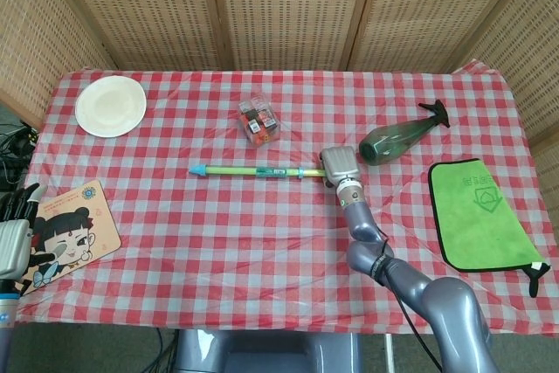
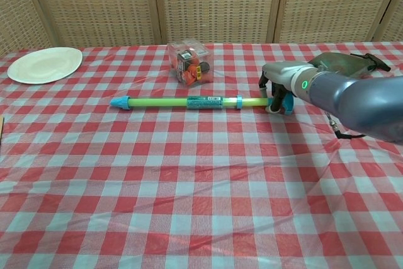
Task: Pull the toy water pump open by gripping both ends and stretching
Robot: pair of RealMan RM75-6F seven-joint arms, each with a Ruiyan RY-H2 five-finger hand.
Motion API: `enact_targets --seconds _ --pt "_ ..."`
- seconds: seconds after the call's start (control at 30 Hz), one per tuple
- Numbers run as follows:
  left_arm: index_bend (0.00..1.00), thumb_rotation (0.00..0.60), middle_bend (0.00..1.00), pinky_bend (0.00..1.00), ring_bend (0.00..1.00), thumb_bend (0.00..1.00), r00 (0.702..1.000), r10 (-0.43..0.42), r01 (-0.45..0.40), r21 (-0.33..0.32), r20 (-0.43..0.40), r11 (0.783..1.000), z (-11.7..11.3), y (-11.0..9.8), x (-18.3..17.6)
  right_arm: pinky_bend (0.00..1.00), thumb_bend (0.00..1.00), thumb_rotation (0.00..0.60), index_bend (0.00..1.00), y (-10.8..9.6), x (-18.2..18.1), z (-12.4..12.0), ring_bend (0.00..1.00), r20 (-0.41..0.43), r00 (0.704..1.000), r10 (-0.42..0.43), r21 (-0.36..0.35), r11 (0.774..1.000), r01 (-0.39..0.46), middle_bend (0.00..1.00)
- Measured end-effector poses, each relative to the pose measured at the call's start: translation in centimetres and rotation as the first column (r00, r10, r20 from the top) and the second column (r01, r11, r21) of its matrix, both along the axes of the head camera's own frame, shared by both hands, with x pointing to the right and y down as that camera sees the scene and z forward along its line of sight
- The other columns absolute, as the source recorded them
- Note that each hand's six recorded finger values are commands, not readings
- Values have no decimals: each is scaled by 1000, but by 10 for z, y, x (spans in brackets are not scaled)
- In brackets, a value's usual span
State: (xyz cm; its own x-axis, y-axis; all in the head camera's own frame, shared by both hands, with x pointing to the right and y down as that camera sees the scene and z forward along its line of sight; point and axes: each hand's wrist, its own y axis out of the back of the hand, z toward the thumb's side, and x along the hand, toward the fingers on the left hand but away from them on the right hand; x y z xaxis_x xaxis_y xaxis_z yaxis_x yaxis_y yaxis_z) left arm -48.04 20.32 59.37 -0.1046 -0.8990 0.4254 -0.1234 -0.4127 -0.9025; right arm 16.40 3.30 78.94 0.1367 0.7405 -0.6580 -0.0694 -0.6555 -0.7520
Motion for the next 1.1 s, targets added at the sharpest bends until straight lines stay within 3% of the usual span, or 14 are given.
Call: enact_targets --seconds 0.47,0.73,0.93,1.1 --pt "0 600 0 0 0 125 1000 4 -4 7 -13 1000 -6 -1 4 778 508 600 802 -2 -14 -45 1000 126 992 16 11 1000 -17 1000" --pt "0 600 0 0 0 126 999 29 -29 13 -19 999 -15 -8 12 778 508 600 805 -3 -13 -80 1000 121 992 29 40 999 -34 1000" --pt "6 600 0 0 0 131 997 75 -74 13 -13 997 -23 -27 25 778 509 600 805 3 -16 -99 1000 111 994 25 51 998 -31 1000" --pt "55 600 24 3 14 141 991 132 -132 21 -16 991 -34 -59 44 778 509 600 806 9 -14 -110 1000 96 995 35 55 998 -40 1000"
